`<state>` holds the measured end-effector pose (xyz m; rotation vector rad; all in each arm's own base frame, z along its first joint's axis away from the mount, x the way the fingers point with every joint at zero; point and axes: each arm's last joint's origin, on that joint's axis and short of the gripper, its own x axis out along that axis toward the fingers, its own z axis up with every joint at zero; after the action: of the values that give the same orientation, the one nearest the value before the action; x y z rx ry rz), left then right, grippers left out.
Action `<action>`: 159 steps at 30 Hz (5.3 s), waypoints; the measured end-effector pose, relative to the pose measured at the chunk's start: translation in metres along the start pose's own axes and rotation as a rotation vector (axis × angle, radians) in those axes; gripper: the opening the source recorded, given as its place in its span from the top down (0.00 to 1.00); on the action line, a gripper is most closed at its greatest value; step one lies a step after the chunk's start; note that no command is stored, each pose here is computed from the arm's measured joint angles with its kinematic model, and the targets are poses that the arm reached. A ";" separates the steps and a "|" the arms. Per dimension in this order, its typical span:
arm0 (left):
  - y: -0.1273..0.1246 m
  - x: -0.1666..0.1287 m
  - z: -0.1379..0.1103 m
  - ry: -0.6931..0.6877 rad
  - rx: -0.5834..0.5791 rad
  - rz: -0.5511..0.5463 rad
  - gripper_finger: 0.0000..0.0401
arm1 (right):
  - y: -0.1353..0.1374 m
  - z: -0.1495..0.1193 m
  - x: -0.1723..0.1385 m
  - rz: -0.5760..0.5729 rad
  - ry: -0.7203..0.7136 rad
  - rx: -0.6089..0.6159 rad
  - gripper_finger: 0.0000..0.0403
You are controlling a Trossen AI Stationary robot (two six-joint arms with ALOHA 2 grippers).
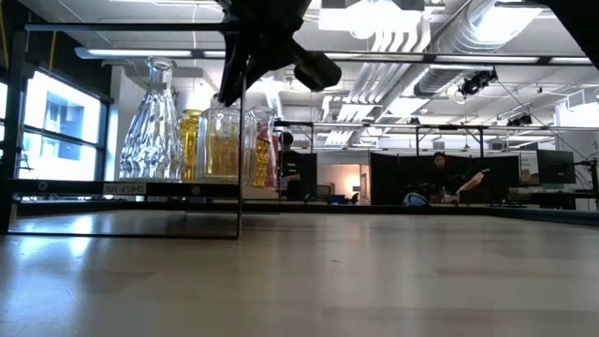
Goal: Sort vases onto shelf
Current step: Put the transparent vase on the shelf aligned with the other transparent vase, then adjust the transparent vase on the shelf
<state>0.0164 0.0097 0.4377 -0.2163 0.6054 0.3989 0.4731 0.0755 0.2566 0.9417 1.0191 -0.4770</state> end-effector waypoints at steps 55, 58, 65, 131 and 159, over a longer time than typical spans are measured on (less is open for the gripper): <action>0.000 0.000 0.000 -0.001 -0.005 0.001 0.78 | -0.015 0.014 0.000 -0.082 0.005 -0.053 1.00; 0.000 0.000 0.000 0.000 -0.011 -0.002 0.78 | -0.016 0.018 0.000 -0.083 -0.001 -0.054 1.00; 0.000 0.000 0.000 0.001 -0.011 -0.004 0.78 | -0.015 0.024 0.000 -0.047 -0.025 -0.070 1.00; -0.088 0.187 -0.080 0.261 -0.114 -0.415 0.78 | -0.040 0.020 -0.195 -0.429 -0.554 -0.370 1.00; -0.102 0.227 -0.097 0.297 -0.080 -0.221 0.78 | -0.041 0.020 -0.195 -0.460 -0.546 -0.415 1.00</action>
<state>0.1806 -0.0442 0.2343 -0.4198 0.8482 0.1777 0.3611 0.0220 0.4142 0.1739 0.7791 -0.8144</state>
